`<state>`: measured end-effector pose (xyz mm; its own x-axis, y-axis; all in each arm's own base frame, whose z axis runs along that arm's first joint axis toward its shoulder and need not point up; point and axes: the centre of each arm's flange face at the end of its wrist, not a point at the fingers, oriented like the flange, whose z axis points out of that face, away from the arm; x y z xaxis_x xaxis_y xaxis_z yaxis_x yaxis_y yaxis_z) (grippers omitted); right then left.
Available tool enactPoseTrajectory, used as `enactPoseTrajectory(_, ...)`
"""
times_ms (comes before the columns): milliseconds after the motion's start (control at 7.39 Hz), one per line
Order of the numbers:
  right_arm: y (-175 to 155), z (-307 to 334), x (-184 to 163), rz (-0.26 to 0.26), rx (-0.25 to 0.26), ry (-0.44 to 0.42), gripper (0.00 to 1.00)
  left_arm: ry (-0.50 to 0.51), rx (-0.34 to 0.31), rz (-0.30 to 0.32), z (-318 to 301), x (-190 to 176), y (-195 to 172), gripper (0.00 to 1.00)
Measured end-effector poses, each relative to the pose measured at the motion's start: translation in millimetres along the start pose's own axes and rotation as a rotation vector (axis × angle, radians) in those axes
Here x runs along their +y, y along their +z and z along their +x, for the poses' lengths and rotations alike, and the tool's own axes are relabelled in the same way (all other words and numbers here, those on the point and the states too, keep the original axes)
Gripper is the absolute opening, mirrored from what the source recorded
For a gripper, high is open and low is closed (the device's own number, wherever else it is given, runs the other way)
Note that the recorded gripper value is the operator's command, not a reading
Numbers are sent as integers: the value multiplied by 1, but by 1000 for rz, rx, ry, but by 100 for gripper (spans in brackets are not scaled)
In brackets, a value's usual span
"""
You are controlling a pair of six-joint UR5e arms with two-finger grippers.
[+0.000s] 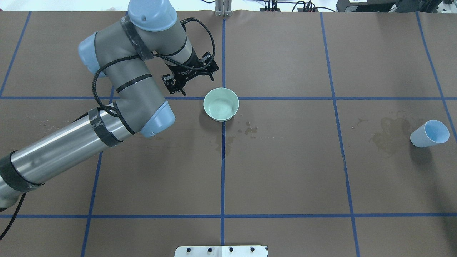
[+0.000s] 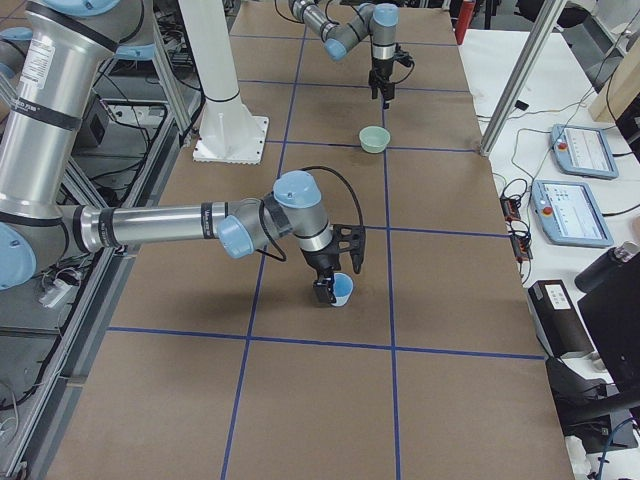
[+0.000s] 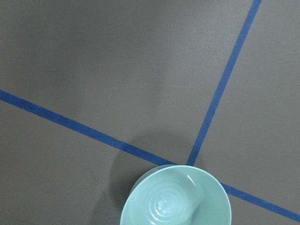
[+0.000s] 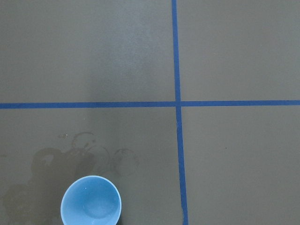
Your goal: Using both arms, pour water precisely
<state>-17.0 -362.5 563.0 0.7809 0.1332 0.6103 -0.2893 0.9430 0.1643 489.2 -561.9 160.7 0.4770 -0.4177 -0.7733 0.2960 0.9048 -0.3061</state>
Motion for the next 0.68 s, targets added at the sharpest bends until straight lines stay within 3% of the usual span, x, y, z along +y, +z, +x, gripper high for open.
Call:
enactPoseTrajectory(271, 13, -18, 53, 92, 15, 32, 100, -2, -4, 1, -6, 5, -9, 100)
enactPoseTrajectory(677, 49, -71, 103, 214, 55, 38, 100, -1, -6, 0, -11, 8, -10, 100)
